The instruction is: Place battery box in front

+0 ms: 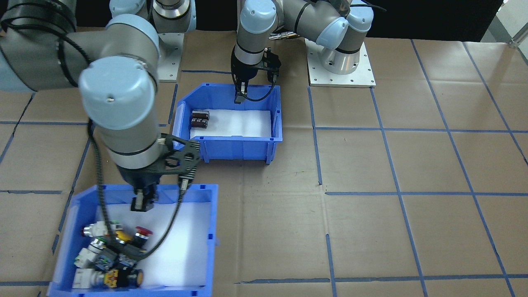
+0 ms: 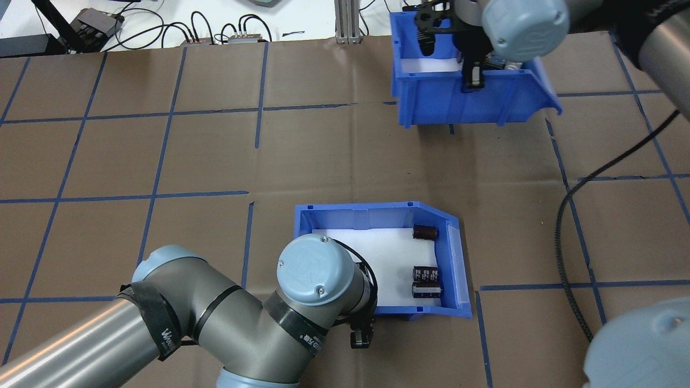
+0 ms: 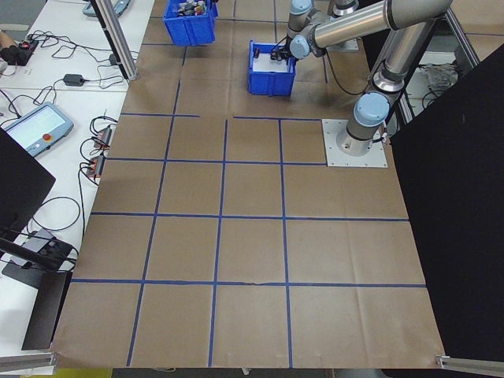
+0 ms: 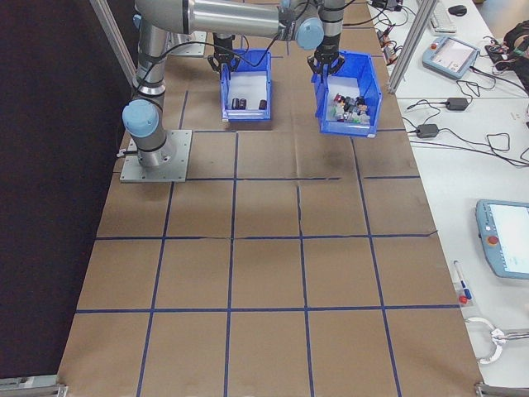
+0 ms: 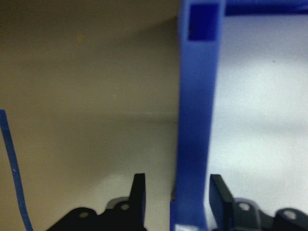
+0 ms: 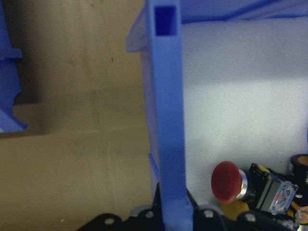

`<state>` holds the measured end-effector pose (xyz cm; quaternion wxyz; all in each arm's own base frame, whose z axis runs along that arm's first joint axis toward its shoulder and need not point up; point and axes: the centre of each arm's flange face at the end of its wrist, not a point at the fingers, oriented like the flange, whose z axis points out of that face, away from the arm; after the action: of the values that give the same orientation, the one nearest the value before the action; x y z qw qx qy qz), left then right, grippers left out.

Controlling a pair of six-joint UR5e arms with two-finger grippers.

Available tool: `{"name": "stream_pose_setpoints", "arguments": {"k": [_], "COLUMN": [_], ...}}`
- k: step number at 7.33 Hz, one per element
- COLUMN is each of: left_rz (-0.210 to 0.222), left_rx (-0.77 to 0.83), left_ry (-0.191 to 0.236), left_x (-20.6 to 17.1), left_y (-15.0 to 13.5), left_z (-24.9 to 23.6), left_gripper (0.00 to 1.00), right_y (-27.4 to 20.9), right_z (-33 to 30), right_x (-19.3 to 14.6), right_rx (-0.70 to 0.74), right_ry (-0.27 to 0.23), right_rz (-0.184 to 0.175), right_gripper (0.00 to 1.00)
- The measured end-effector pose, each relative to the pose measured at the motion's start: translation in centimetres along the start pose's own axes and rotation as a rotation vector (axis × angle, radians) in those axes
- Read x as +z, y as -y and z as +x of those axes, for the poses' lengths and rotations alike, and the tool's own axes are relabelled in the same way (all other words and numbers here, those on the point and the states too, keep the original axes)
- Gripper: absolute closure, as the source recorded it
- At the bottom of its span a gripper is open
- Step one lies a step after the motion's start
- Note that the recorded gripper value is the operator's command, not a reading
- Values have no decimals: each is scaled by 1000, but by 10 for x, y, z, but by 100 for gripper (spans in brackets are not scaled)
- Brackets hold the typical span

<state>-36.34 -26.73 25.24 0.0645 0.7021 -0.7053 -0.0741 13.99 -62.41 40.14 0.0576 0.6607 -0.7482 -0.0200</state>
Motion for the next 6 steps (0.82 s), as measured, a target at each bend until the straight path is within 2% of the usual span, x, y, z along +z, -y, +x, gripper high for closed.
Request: {"name": "stream_pose_setpoints", "arguments": {"k": [1,2,4,6], "left_rz": [-1,14,47,72], "left_rx": [14,46,118,148], "left_ry": [-24,-65,-144,-171], "left_x": [-6,-17,-46,-79], "left_y": [-1,-2,10,53], "left_z": [2,7,19,50], "left_gripper": [100,100,100,100], "right_y": [-40,-68,-106,-151], "right_z": [-11,-25,-58,-96], "right_x": [3,8,22,29], "right_rx": [41,51,7,-59], "right_ry": [9,-4,-85,-127], "right_rz": [-1,-2,-10,-23], "right_gripper": [100,100,100,100]}}
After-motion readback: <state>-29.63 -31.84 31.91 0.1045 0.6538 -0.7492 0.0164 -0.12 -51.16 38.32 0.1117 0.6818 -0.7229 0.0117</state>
